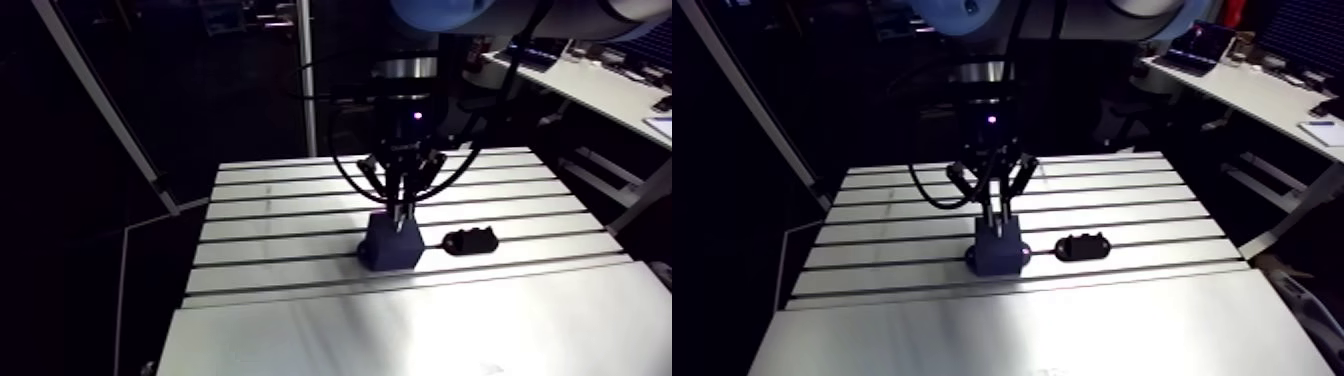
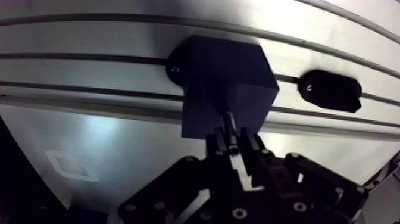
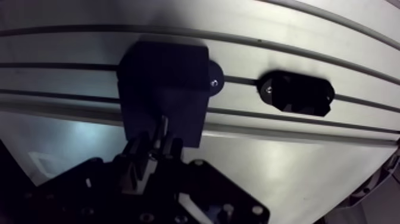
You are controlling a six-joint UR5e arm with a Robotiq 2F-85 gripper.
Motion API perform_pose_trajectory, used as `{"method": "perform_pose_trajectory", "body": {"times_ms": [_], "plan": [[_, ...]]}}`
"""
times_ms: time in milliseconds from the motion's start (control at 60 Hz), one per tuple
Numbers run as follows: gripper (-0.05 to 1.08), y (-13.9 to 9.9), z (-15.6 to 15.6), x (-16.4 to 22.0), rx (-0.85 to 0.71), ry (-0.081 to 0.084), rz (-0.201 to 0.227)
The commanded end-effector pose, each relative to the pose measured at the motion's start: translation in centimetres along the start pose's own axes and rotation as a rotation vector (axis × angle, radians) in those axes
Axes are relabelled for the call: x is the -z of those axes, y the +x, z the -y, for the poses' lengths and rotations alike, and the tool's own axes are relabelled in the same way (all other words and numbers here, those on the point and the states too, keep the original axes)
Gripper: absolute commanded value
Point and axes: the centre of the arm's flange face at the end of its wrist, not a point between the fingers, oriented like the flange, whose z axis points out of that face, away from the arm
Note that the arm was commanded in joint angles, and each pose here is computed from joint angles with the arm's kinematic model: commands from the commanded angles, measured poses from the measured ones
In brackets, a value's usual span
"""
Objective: Pick up the M10 bolt and insert it into the hole until fully seated.
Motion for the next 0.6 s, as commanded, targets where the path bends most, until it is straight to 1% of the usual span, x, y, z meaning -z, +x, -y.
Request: {"method": "perform_pose_trajectory", "body": {"times_ms": [17,100,250,267,283,300,317,333,350,367,383,400,433,483,517,600], "plan": [[1.07,-0.02,-0.01,-0.21,-0.002,0.0,-0.001],[1.06,0.0,-0.02,-0.2,-0.003,0.0,-0.002],[0.99,-0.01,-0.01,-0.21,-0.002,0.0,-0.002],[0.92,0.0,-0.02,-0.2,-0.002,0.0,-0.002],[0.92,0.0,-0.02,-0.2,-0.002,0.0,-0.002],[0.78,0.0,-0.02,-0.2,-0.002,0.0,-0.002],[0.78,0.0,-0.02,-0.2,-0.002,0.0,-0.002],[0.52,0.0,-0.02,-0.2,-0.003,0.0,-0.002],[0.52,0.0,-0.02,-0.2,-0.003,0.0,-0.002],[0.18,-0.01,-0.01,-0.21,-0.002,0.0,-0.001],[0.18,-0.01,-0.01,-0.21,-0.002,0.0,-0.001],[0.03,-0.08,-0.08,-0.08,-0.003,0.0,-0.005],[0.01,-0.13,-0.08,0.08,-0.005,0.0,-0.011],[0.0,-0.15,-0.08,0.16,-0.004,-0.002,-0.016],[0.0,-0.1,-0.13,0.4,-0.002,-0.008,-0.035],[0.0,-0.08,-0.16,0.51,-0.002,-0.012,-0.044]]}}
